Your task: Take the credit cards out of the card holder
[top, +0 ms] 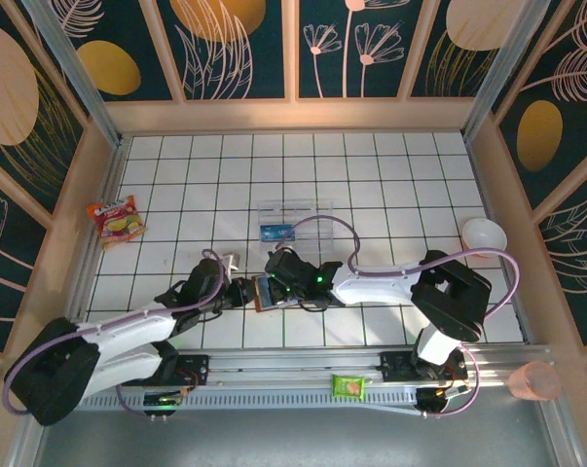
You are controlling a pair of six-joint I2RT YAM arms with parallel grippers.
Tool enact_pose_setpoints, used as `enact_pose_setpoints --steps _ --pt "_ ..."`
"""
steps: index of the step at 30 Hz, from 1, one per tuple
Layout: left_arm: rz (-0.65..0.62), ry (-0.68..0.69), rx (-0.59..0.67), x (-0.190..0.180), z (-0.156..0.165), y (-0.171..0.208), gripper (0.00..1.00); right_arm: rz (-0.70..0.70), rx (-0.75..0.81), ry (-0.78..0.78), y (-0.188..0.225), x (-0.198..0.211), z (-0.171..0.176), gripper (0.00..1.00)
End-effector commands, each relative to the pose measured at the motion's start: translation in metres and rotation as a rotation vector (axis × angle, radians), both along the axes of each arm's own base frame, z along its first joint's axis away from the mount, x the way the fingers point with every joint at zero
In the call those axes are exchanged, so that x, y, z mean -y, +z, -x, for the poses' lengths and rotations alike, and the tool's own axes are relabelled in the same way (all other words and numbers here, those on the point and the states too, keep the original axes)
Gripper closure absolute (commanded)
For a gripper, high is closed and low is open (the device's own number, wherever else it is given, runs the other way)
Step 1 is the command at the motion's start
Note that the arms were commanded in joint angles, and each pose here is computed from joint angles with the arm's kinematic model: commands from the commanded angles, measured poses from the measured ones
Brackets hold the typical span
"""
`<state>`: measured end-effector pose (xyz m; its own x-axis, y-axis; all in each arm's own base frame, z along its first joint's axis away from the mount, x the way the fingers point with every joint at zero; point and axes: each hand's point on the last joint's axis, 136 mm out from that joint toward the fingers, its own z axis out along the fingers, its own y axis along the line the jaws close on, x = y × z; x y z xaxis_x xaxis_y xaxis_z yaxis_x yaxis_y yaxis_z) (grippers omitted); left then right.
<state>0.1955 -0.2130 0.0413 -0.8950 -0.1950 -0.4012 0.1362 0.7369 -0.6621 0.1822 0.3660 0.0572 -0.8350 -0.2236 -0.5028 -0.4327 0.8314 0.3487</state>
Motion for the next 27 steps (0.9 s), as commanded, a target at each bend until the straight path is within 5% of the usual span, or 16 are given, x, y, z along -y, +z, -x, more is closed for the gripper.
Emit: enact_pose_setpoints --steps 1,9,20,27 --pt "0.036 -0.043 0.038 0.018 -0.008 0.011 0.89 -0.049 -0.022 -0.053 0.009 0.001 0.0 1.0" --pt "-0.069 -0.032 0.0 0.009 -0.009 -0.011 1.0 0.01 -0.021 -0.141 0.003 0.021 -0.005 1.0" --pt "-0.093 -0.053 -0.007 0.009 -0.007 -0.017 1.0 0.182 -0.005 -0.417 -0.014 0.102 -0.007 0.62" --pt "-0.081 -0.068 0.02 0.012 -0.01 -0.006 0.95 0.154 0.062 -0.403 0.014 0.116 -0.013 0.58"
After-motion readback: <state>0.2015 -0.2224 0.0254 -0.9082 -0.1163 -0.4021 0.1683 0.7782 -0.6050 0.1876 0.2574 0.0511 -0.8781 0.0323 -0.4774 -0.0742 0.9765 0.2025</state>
